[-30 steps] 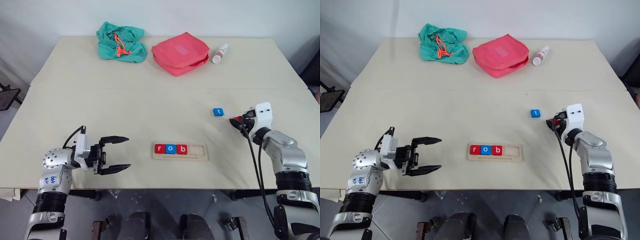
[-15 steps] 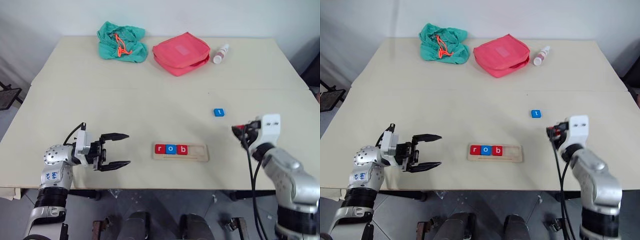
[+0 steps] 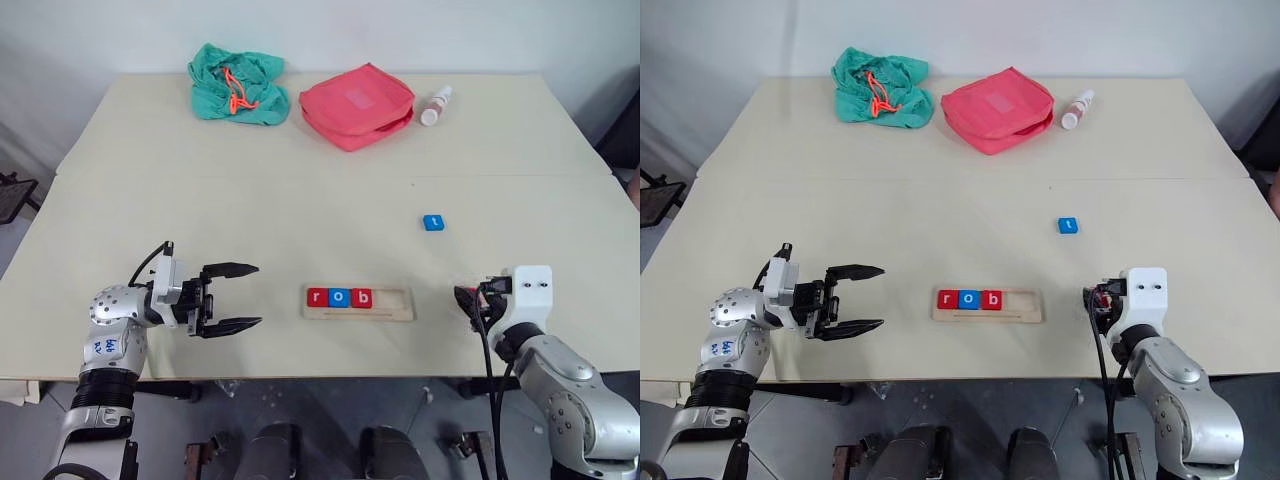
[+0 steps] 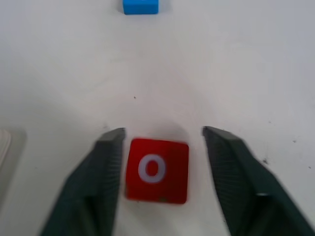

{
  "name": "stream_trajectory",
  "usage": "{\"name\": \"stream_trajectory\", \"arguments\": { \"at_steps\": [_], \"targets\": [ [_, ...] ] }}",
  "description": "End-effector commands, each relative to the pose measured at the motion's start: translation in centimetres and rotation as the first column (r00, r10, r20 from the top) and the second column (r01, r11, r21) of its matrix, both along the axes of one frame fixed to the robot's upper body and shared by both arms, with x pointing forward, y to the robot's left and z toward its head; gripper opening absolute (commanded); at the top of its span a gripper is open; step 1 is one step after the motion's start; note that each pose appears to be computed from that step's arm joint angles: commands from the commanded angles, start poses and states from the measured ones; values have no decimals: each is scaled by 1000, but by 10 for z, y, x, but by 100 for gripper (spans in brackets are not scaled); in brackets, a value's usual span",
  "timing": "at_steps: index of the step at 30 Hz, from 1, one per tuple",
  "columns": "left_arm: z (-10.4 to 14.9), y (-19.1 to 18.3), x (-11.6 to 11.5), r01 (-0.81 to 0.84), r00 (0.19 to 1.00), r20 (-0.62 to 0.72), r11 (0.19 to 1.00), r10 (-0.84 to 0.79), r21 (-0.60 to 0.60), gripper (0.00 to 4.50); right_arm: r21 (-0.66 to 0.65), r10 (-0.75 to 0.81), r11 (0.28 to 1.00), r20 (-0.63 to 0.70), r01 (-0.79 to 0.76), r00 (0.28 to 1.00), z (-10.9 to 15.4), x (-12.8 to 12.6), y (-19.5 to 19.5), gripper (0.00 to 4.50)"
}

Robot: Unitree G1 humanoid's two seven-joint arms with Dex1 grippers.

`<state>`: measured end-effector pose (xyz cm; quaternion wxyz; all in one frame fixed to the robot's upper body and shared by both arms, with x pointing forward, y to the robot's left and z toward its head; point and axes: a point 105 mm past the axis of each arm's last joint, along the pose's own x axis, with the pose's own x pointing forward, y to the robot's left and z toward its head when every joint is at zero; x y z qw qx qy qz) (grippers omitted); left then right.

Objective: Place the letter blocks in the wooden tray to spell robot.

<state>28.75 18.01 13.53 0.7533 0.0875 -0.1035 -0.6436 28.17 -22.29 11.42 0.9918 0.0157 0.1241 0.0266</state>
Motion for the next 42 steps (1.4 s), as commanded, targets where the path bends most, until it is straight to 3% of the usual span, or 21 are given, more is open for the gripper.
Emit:
{"name": "stream_trajectory", "arguments": {
  "at_steps": [1, 3, 8, 14, 20, 28, 35, 40, 42],
  "targets": [
    [5, -1, -9, 69, 997, 30, 997, -70, 17, 450, -8, 10, 1000, 55, -9, 998, 10, -1, 1, 384],
    [6, -1, -10, 69, 997, 30, 997, -70, 15, 450, -5, 12, 1000, 60, -11, 998, 10, -1, 1, 447],
    [5, 2, -13, 58, 998, 30, 998, -59, 15, 450, -18, 71, 997, 92, -70, 993, 21, -5, 2, 447],
    [3, 1, -15, 49, 998, 29, 999, -49, 9, 450, -147, 315, 940, 21, -308, 949, 31, -7, -5, 447],
    [2, 0, -17, 32, 999, 32, 999, -32, -4, 450, -286, 580, 741, -185, -608, 793, 28, -11, -9, 447],
    [0, 3, -23, -8, 999, 33, 1000, 9, -10, 450, -380, 683, 494, -387, -782, 619, 26, 15, -35, 447],
    [-1, 7, -33, -53, 998, 30, 999, 53, -11, 450, -368, 700, 414, -455, -832, 550, 15, 28, -39, 447],
    [-2, 9, -37, -76, 997, 27, 997, 76, -9, 450, -367, 698, 397, -475, -841, 536, 9, 33, -39, 447],
    [-2, 9, -38, -80, 996, 27, 997, 80, -10, 450, -370, 693, 401, -476, -838, 542, 8, 35, -38, 389]
  ]
}}
